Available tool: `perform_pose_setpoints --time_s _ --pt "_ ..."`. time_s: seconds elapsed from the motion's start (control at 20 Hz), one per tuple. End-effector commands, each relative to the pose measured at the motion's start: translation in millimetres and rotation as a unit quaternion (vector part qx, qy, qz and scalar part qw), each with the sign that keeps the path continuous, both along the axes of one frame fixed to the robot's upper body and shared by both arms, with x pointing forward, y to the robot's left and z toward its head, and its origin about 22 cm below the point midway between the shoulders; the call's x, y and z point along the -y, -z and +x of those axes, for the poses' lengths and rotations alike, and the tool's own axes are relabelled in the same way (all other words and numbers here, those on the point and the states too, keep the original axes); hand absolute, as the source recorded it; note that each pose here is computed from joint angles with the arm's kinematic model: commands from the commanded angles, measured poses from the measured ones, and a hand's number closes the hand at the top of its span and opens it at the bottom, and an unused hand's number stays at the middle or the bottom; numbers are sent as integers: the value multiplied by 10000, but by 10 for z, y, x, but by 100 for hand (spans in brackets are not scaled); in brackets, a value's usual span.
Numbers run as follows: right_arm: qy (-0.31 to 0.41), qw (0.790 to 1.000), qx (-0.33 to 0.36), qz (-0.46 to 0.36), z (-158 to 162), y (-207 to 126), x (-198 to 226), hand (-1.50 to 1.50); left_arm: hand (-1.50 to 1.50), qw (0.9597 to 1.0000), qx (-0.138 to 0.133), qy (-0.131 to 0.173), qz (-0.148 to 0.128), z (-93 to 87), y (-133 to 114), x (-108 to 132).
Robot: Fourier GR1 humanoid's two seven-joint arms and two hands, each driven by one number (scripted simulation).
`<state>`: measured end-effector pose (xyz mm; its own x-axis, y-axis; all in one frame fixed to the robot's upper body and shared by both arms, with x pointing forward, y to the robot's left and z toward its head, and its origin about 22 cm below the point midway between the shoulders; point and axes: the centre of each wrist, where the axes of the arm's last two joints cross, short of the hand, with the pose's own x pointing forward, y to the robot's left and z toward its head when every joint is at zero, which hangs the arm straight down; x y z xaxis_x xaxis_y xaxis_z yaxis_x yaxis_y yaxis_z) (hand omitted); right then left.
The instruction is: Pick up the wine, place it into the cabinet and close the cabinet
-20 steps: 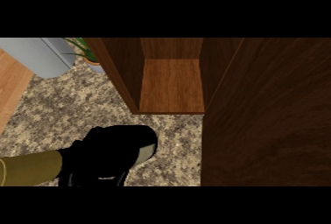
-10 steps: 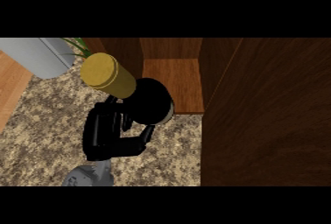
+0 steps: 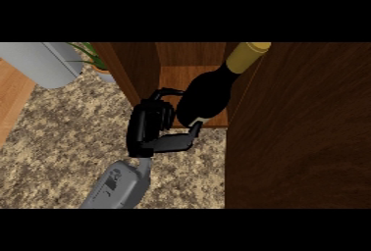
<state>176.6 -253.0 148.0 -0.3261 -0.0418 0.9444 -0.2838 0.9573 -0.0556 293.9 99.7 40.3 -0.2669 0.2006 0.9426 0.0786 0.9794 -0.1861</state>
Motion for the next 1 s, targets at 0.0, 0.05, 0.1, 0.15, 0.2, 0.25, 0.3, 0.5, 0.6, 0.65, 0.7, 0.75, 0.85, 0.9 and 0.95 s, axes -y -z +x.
perform_pose_setpoints --time_s 0.0,0.05,0.1,0.15,0.2,0.25,0.3,0.5,0.6,0.65,0.7,0.75,0.85,0.9,0.95 --pt "-20 10000 42 -48 -35 -178 98 -150 150 9996 -141 25 234 5 104 143" --pt "-27 10000 30 73 32 64 203 -150 150 9998 -99 -25 181 155 4 272" --pt "5 10000 -24 49 -159 -98 45 -150 150 9997 -131 -175 123 114 118 161" --pt "4 10000 7 59 -58 24 22 -150 150 9995 -225 -171 118 125 249 107" --pt "-50 10000 -48 -27 4 -61 10 -150 150 9995 -195 -177 181 -18 305 256" --pt "-120 9999 -69 -76 -77 -131 -19 -150 150 9994 -295 -152 55 119 192 266" --pt "-136 9999 -24 -2 78 89 37 -150 150 9996 -252 -153 27 169 103 346" --pt "17 10000 32 -52 32 -166 11 -150 150 9988 -389 -259 158 184 406 221" --pt "-65 10000 52 -37 9 -104 40 -150 150 9983 -463 -317 179 178 577 192" --pt "43 10000 -83 20 -44 -4 -64 -150 150 9979 -505 -399 71 71 539 173" --pt "6 10000 30 -26 -11 -96 -112 -150 150 9980 -547 -316 50 81 736 104" --pt "-93 10000 34 11 -139 -24 -26 -150 150 9976 -580 -360 74 179 570 203" --pt "-5 10000 0 -18 -25 -29 -46 -150 150 9975 -583 -370 142 164 718 130" --pt "-70 10000 41 -9 -6 -193 40 -150 150 9974 -544 -458 100 175 758 160" --pt "-31 10000 -72 3 -75 4 21 -150 150 9972 -644 -390 -2 166 869 17"
